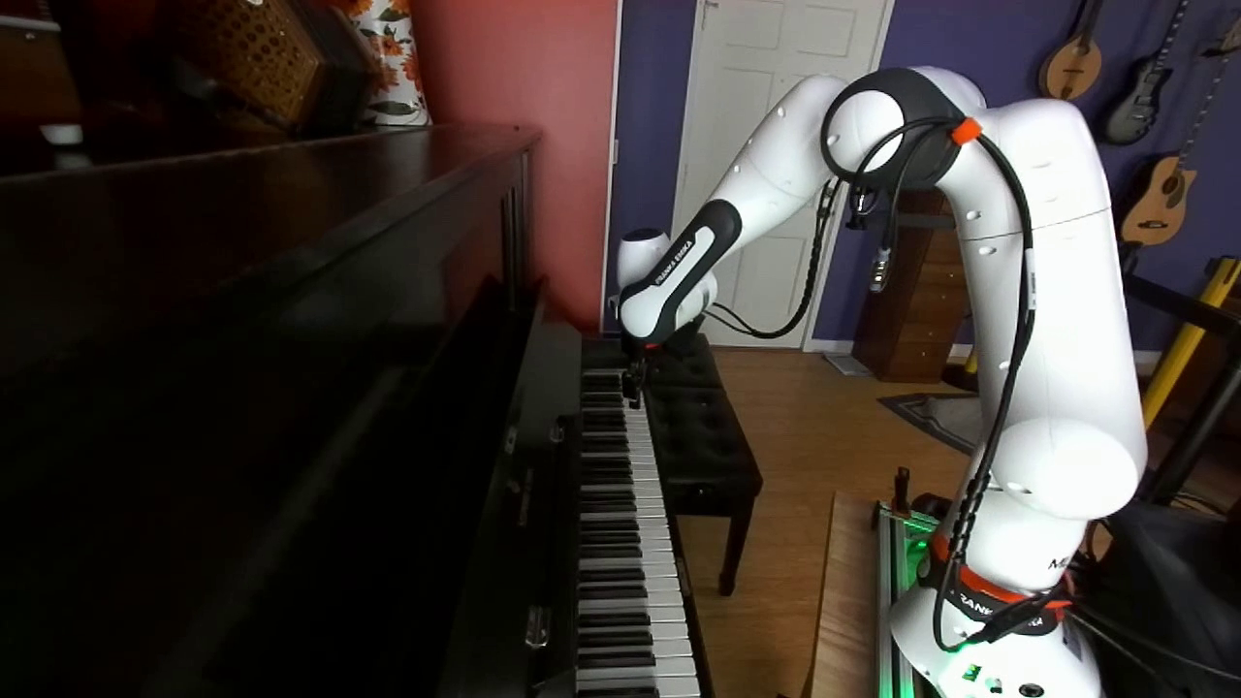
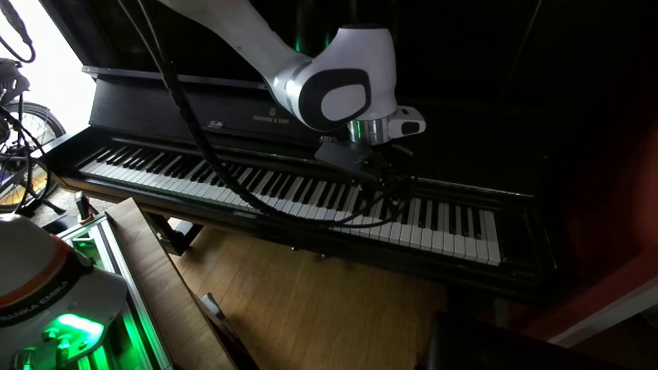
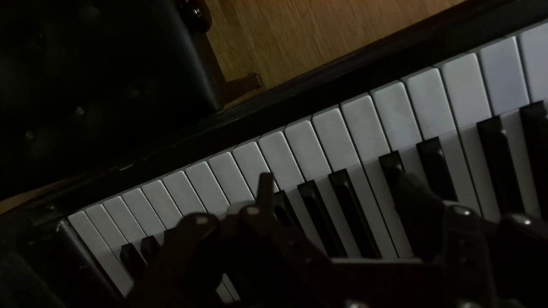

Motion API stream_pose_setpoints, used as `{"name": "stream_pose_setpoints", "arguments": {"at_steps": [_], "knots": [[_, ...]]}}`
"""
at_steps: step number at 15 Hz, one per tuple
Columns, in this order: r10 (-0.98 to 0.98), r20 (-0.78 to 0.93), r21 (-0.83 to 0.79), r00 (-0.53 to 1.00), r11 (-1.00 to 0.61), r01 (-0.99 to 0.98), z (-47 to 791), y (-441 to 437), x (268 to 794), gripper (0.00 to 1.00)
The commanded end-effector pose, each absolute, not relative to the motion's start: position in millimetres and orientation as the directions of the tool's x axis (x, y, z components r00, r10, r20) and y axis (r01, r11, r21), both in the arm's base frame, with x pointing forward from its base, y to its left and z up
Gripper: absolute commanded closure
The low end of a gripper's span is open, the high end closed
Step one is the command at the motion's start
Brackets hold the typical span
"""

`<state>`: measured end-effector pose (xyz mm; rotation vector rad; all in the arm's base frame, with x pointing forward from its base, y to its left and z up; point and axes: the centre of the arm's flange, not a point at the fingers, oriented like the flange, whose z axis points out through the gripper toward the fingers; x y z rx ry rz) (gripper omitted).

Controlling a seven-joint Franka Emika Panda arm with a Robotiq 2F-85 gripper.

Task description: Push the right most c sharp key on the piano

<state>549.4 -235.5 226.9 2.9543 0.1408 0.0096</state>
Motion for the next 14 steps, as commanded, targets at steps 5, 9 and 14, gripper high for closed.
{"name": "stream_pose_setpoints", "arguments": {"at_steps": [5, 9, 14], "knots": [[0.102, -0.004, 0.107, 0.995, -0.989, 0.102, 190.8, -258.7, 580.6, 0.87], [0.076, 0.019, 0.096, 0.997, -0.993, 0.074, 180.9, -264.3, 593.6, 1.0], [0.009, 0.035, 0.108, 0.999, -0.994, 0.005, 172.6, -275.4, 605.6, 1.0]]}}
